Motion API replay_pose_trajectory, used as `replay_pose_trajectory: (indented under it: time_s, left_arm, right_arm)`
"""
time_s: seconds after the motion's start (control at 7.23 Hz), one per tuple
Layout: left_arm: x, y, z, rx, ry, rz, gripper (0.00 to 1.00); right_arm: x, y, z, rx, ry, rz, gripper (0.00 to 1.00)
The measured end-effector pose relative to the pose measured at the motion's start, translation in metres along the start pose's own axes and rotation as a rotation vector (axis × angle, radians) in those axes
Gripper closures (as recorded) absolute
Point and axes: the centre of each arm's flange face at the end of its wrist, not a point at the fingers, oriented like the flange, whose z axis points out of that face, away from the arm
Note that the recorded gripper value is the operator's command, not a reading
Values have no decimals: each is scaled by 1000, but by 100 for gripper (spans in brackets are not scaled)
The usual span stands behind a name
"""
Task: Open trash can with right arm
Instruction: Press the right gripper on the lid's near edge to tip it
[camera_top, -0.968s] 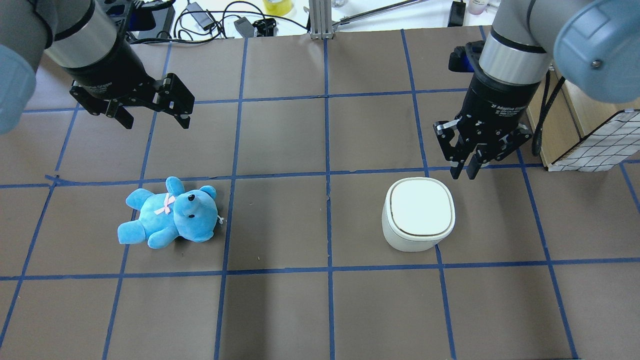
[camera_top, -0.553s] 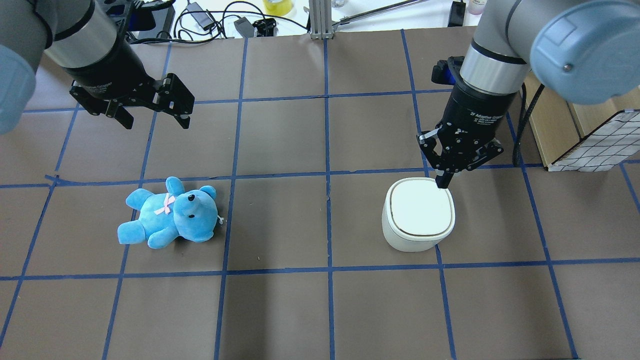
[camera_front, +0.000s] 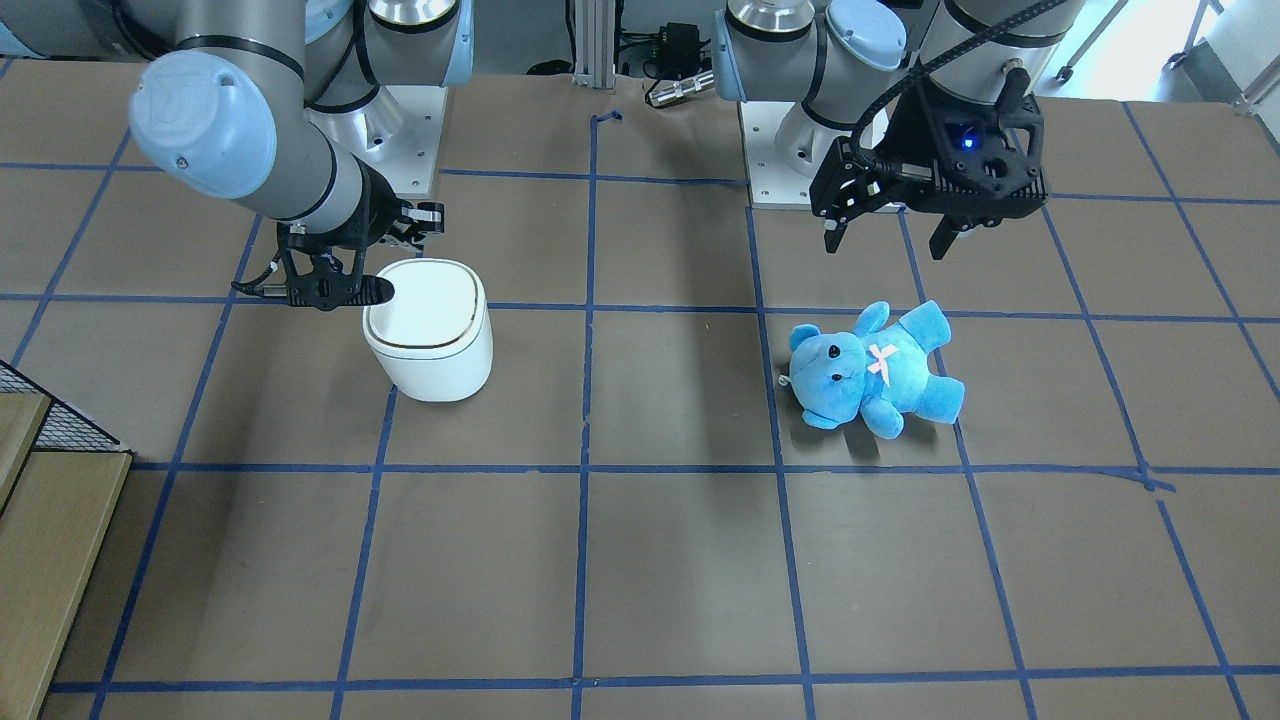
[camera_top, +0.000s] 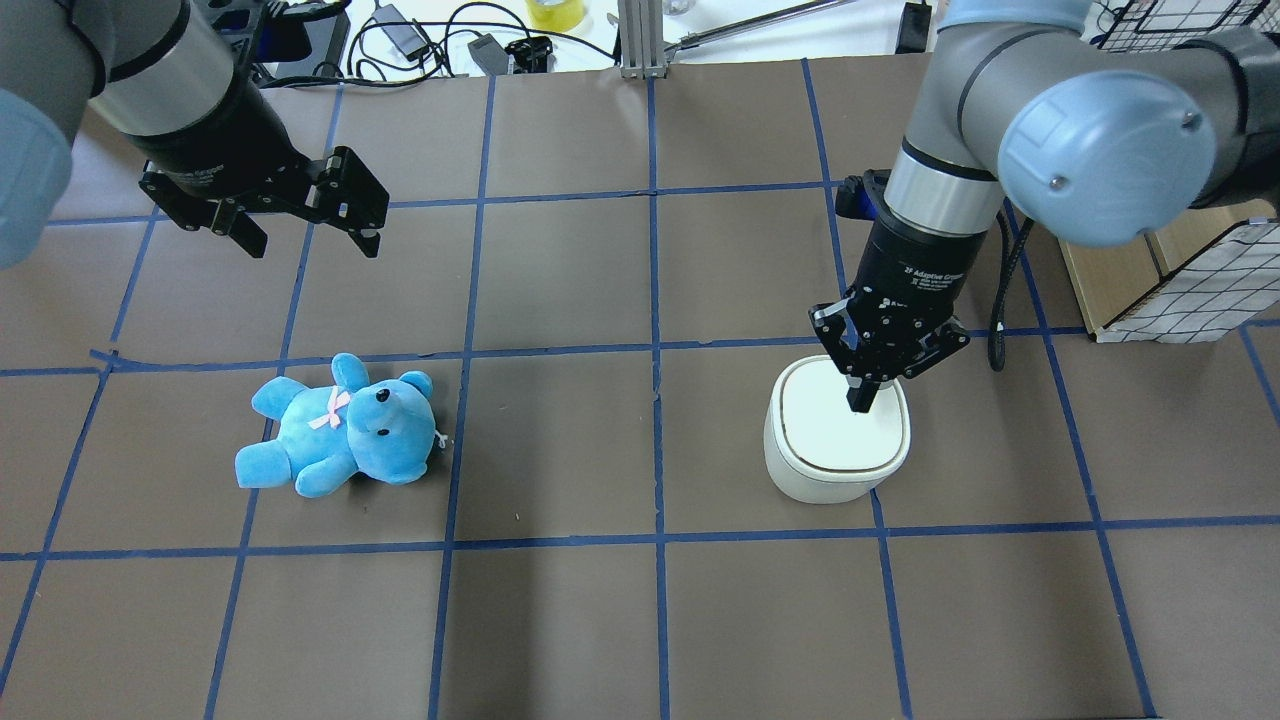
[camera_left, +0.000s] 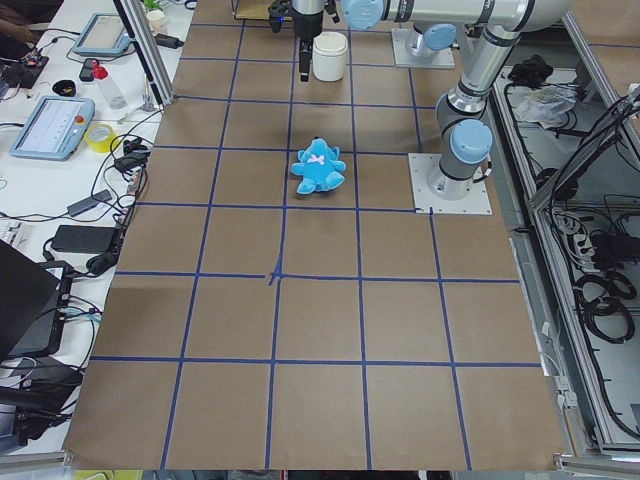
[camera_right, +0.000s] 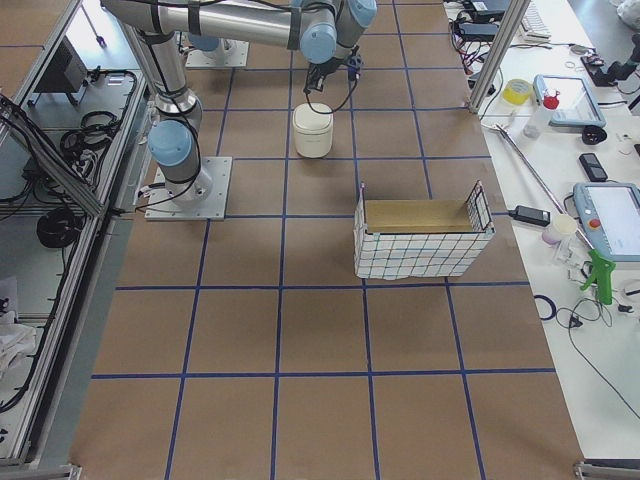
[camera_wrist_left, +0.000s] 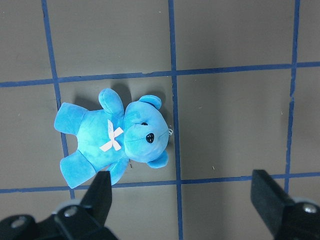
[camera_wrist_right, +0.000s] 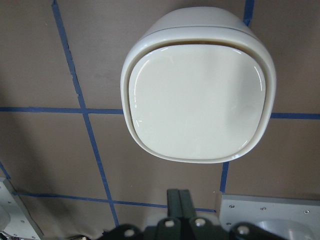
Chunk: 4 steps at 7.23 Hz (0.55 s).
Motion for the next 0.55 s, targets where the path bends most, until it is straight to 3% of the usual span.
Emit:
replay_pose_trajectory:
  time_s: [0.55]
  left_arm:
    - [0, 0, 0, 0, 0, 0, 0]
  right_arm:
    - [14, -8, 14, 22, 43, 14, 100]
